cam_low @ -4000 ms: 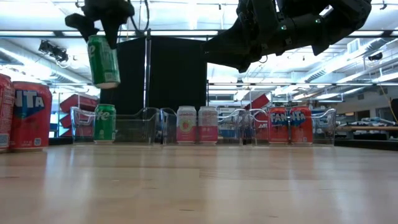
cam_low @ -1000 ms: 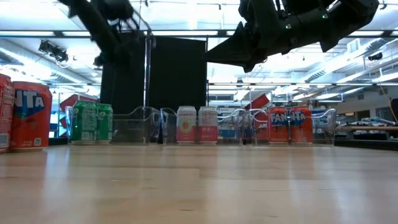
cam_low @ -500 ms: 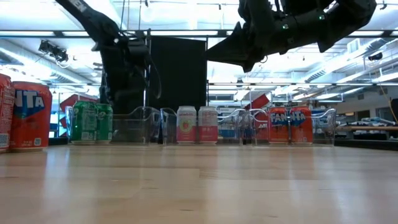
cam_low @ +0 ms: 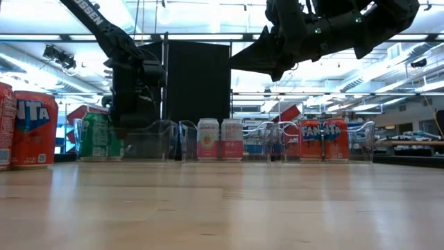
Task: Sort soda cans
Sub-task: Put the pink-white soda can into the top center transparent bin
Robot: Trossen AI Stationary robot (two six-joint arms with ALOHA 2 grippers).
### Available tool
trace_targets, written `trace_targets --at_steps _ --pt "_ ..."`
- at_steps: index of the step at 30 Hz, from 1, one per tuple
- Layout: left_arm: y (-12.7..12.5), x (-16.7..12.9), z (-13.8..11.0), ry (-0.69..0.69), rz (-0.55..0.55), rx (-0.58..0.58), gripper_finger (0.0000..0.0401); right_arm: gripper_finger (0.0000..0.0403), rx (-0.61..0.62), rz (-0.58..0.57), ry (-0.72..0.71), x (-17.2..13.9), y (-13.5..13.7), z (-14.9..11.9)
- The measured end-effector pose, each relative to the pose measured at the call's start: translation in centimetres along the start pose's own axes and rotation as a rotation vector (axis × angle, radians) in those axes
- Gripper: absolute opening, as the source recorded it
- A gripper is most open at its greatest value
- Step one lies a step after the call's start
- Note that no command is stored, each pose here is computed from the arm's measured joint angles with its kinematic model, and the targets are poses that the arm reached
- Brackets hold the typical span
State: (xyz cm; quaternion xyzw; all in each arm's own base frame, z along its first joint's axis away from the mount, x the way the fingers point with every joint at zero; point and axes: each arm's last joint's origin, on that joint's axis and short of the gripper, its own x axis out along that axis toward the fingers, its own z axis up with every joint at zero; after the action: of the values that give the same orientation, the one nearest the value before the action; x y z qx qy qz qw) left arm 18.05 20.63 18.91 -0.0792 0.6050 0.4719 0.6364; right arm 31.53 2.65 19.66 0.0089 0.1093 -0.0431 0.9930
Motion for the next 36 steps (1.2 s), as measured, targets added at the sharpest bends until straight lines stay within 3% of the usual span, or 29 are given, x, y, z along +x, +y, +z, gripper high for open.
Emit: trace_targets --at_steps 17,26,36 --pt "0.5 -0.9 0.0 0.023 0.063 -0.018 0.0000 0.0000 0.000 0.001 0.002 0.0 0.0 0.0" --pt "-0.9 -6.4 0.2 -0.259 -0.066 -0.082 0.0000 0.0010 -0.024 0.005 0.003 0.0 0.1 0.0" --pt "-6.0 -10.8 -2.3 -0.654 -0.348 -0.064 0.0000 0.0032 -0.039 0.052 0.033 -0.5 1.8 -0.2"
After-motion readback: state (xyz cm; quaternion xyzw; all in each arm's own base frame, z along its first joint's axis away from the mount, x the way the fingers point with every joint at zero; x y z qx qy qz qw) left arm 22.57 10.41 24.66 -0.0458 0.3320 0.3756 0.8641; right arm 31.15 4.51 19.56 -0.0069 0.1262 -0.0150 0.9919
